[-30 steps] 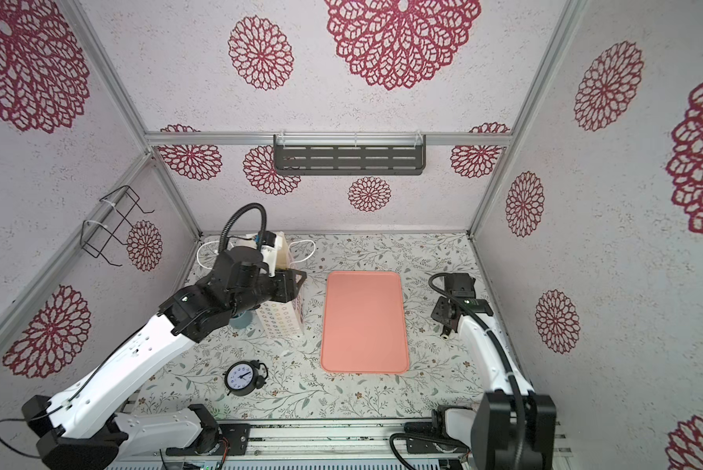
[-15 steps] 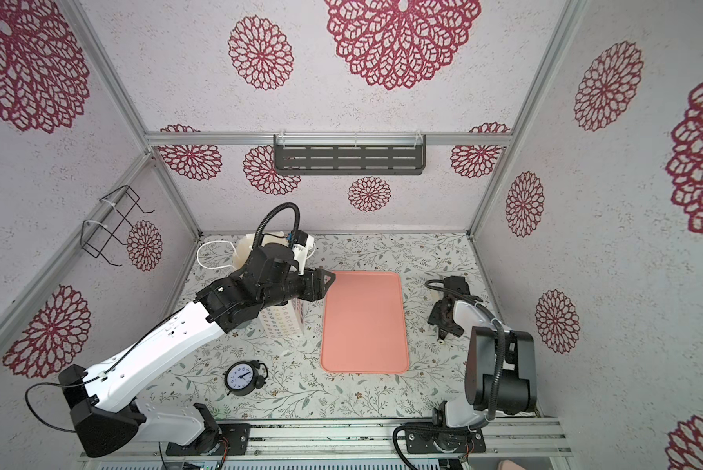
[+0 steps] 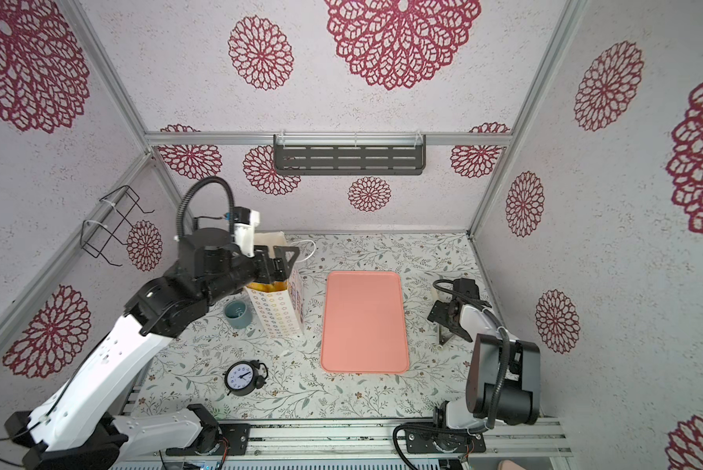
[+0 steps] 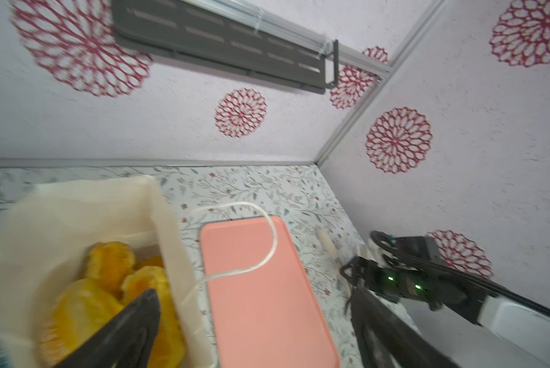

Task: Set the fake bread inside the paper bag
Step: 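Set the bag down with left gripper while right gripper withdraws the tongs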

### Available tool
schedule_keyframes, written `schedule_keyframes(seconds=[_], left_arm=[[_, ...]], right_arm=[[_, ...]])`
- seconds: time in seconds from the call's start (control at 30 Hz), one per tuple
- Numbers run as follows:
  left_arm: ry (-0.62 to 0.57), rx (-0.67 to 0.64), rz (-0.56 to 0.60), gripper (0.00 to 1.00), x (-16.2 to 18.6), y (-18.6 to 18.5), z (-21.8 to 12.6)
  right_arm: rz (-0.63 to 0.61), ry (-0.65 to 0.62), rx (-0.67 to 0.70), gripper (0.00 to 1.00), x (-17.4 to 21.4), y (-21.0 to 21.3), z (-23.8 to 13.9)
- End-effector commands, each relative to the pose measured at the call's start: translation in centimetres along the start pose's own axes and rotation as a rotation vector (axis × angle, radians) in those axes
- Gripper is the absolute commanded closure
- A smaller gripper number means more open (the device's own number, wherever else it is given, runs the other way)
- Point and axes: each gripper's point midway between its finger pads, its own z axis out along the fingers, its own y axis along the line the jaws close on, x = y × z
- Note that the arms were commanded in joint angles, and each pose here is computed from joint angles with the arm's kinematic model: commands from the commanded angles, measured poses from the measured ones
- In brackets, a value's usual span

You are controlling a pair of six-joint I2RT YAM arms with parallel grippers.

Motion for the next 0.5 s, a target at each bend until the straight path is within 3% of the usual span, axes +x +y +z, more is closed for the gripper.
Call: schedule_keyframes(seconds=[0.0,0.17,0.33,0.4,0.47], left_arm=[[-0.018,-0.131,-0.002,0.03,-0.6,3.8,-1.8],[-0.110,-0.350,-0.049,0.03,-1.4,10.1,-4.2],[-0.244,-0.456,0.052,0.03,0.0,13.4,-5.1],[-0.345,-0.624,0.015,0.03,0.4,16.6,-6.8],[-0.367,-0.771,-0.006,0.03,2.0,19.6,-8.2]], right_arm=[[0.026,-0.068,-0.014,0.01,-1.6,0.2,-2.0],[0.024,-0.195,-0.047,0.01,-4.2,0.9,-5.6],[0.057,-0.356,-0.036,0.01,-7.7,1.0,-10.0],[0.057,-0.456,-0.091,0.01,-9.2,1.7,-12.1],[0.053,-0.551,-0.100,0.01,-10.7,1.8,-13.7]])
